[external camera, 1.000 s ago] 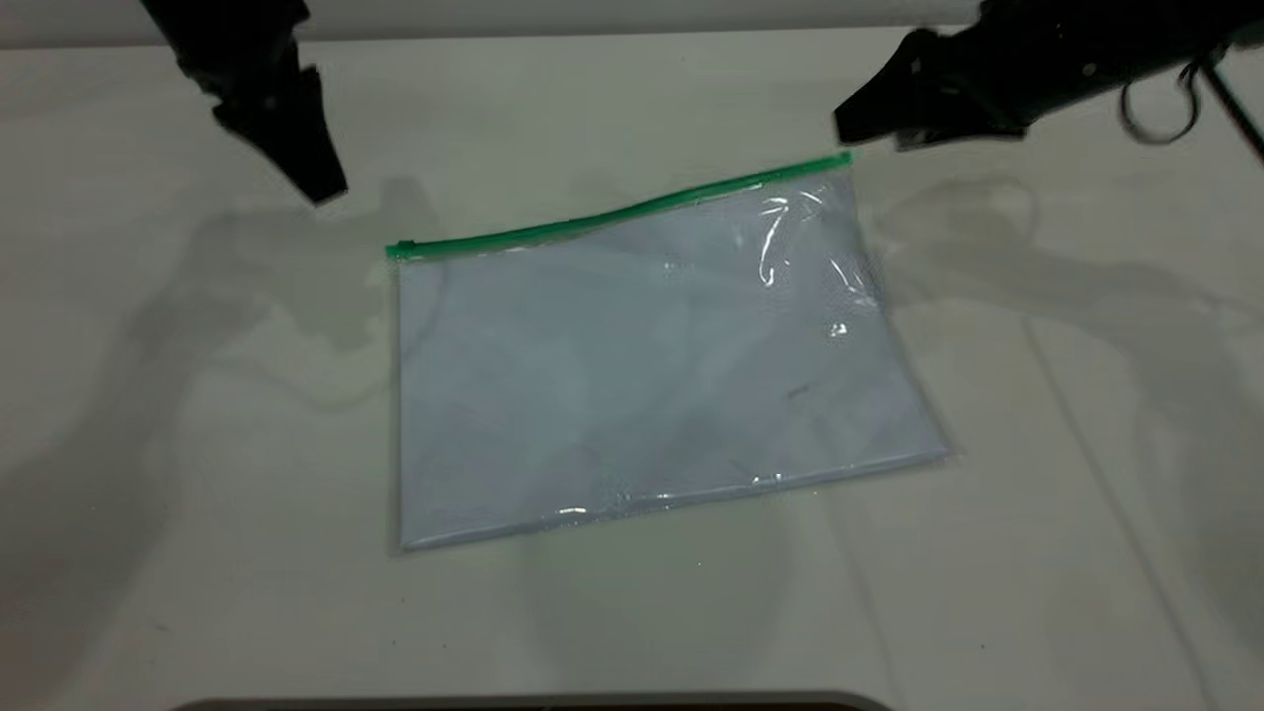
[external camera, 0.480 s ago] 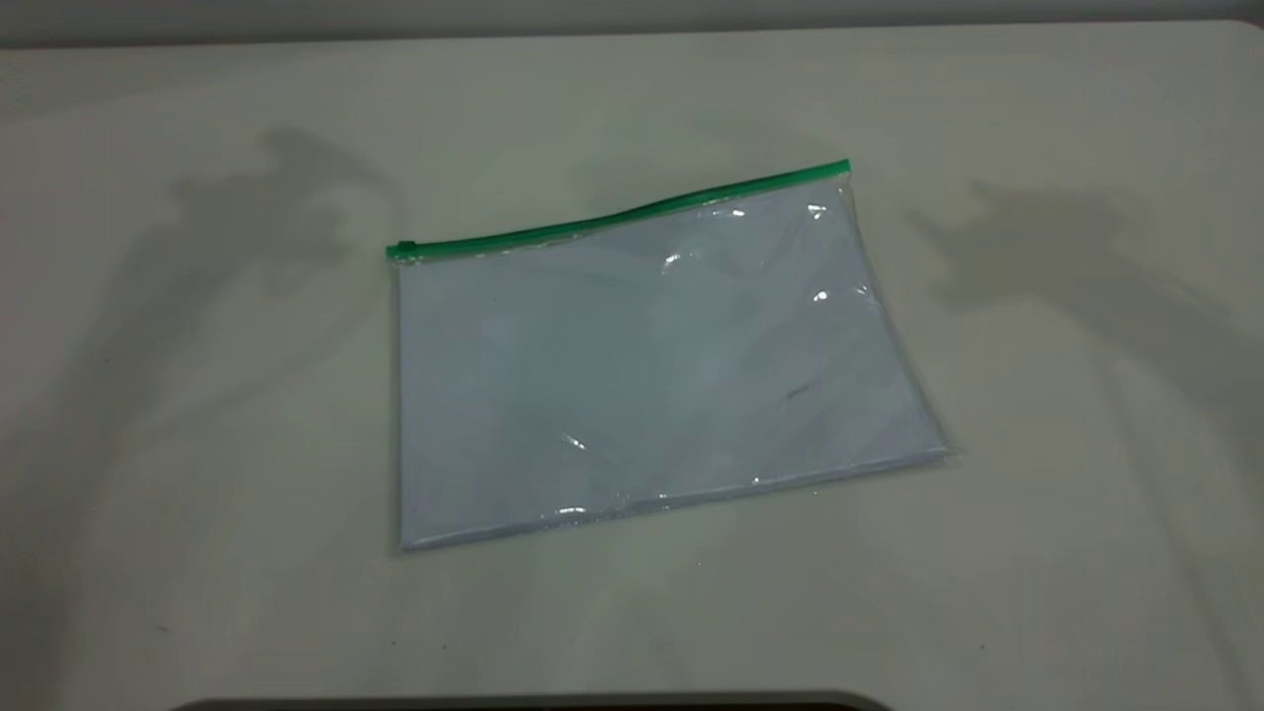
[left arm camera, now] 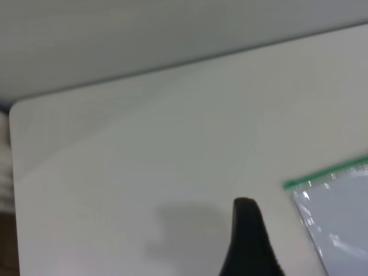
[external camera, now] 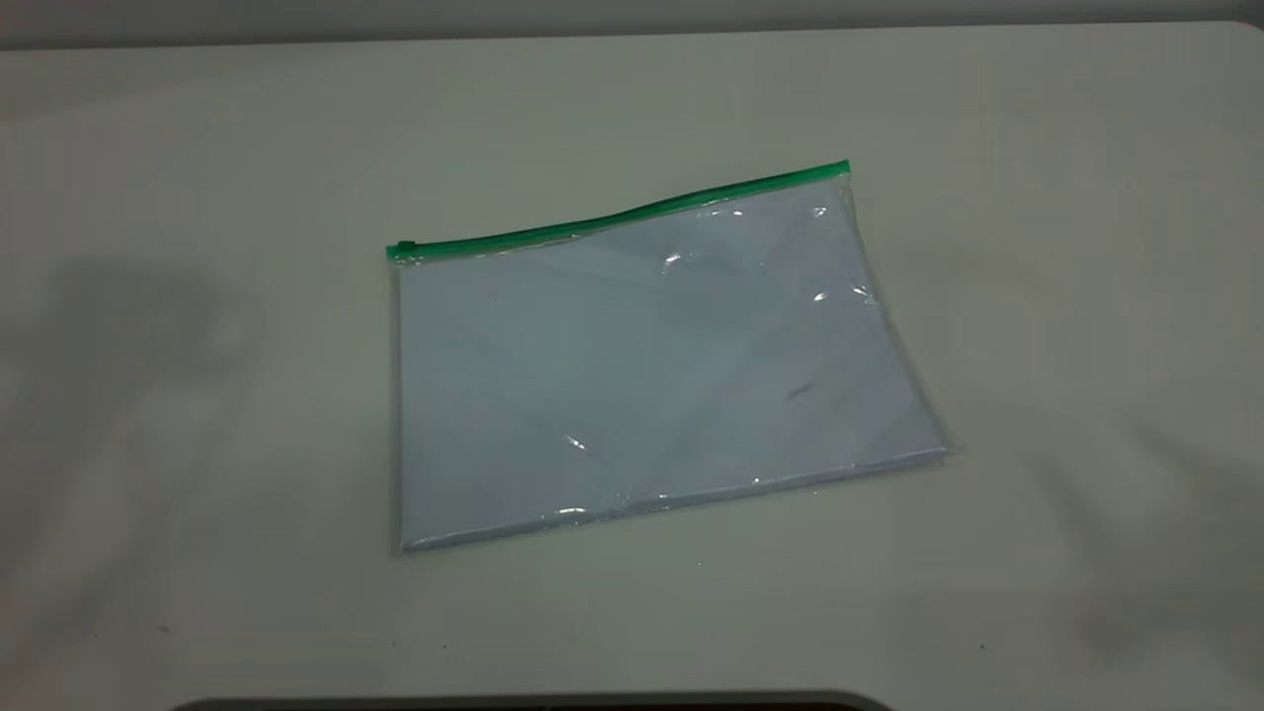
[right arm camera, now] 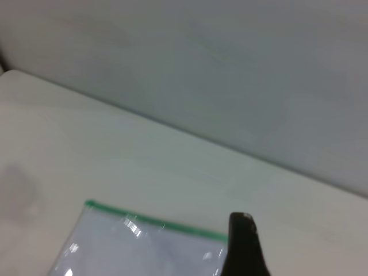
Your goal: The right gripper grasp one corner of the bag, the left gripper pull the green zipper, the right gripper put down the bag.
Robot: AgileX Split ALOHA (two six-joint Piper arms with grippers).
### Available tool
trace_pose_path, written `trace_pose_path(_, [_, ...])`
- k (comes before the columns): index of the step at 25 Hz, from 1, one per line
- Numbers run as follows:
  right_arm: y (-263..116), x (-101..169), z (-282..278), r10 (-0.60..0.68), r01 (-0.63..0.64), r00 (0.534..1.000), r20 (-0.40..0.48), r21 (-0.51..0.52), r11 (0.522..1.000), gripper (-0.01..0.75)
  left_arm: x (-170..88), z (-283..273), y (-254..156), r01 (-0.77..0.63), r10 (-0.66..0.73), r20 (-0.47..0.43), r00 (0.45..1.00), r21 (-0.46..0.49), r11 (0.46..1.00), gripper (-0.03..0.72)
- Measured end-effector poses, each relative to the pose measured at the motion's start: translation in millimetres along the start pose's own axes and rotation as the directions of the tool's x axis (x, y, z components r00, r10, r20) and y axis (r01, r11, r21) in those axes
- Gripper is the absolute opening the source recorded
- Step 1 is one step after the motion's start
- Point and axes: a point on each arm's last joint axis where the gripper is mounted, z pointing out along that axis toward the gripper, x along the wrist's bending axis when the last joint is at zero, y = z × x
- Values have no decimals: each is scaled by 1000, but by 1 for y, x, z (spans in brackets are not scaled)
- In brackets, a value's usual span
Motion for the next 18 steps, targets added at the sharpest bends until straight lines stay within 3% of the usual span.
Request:
trace_pose_path(8, [-78,37,-47,17,-16,1000,-20,58,998,578,-8,-87,-137,12,-12,-5,1000,-62,998,582])
trace_pose_path(14, [-139,53,-57,22,-20,999,-26,78,997,578,-16,-122,-253,19,-23,-16,1000,-224,974,582])
trace_pose_path(18, [-161,59,-61,33,-29,999,-34,106,994,578,-20,-120,-301,21,-28,-20,999,-298,954,582])
